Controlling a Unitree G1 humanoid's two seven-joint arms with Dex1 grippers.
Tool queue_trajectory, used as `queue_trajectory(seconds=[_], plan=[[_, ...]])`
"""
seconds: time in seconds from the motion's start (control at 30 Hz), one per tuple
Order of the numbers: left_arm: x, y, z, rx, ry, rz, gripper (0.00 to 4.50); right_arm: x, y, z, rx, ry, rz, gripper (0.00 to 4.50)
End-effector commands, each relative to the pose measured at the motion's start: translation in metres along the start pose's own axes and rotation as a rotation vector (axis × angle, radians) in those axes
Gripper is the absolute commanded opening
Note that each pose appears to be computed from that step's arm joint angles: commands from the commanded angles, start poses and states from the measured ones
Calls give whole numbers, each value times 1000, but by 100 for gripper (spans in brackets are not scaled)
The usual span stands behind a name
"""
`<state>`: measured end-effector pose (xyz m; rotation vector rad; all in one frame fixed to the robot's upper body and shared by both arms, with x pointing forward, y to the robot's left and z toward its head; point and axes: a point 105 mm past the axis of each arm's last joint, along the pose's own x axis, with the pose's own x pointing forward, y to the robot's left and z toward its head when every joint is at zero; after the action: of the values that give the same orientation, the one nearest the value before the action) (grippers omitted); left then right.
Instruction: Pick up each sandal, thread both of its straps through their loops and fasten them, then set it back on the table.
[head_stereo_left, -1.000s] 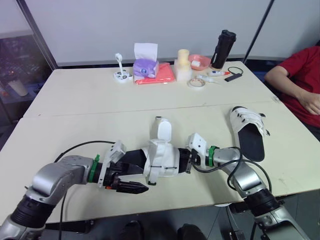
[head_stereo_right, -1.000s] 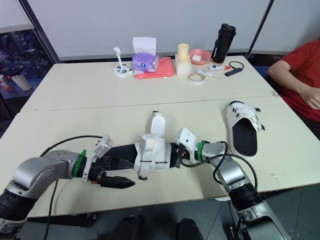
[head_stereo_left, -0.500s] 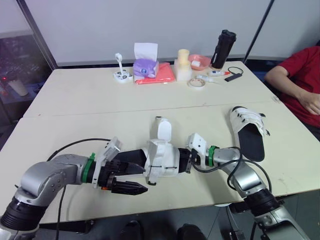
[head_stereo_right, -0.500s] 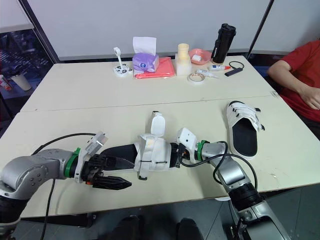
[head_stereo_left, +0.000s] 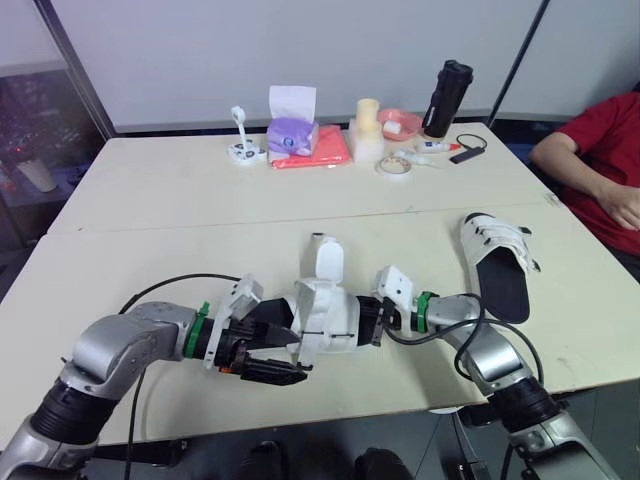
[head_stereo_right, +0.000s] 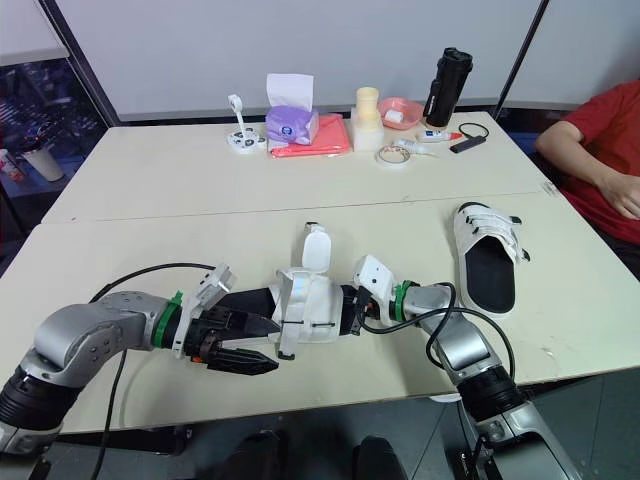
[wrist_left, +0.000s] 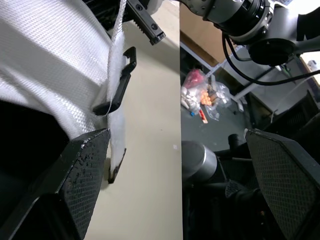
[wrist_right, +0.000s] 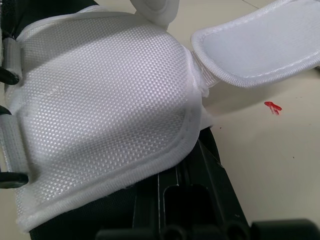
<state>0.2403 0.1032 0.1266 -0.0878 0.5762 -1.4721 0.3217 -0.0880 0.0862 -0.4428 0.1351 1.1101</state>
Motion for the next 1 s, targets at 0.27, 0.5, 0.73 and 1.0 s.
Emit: queue_trajectory(seconds=[0.27, 0.5, 0.73, 1.0], plan=[[11, 7, -1, 37, 50, -34, 422, 0, 9, -41, 76, 151, -5, 0], [16, 18, -4, 40, 48, 5, 124, -1, 9, -42, 79, 152, -11, 0], [16, 14, -8, 19, 27, -21, 5, -1, 8, -43, 81, 155, -14, 0], [5, -2, -17, -10, 64, -91, 5, 0, 9, -44, 80, 158, -8, 0]])
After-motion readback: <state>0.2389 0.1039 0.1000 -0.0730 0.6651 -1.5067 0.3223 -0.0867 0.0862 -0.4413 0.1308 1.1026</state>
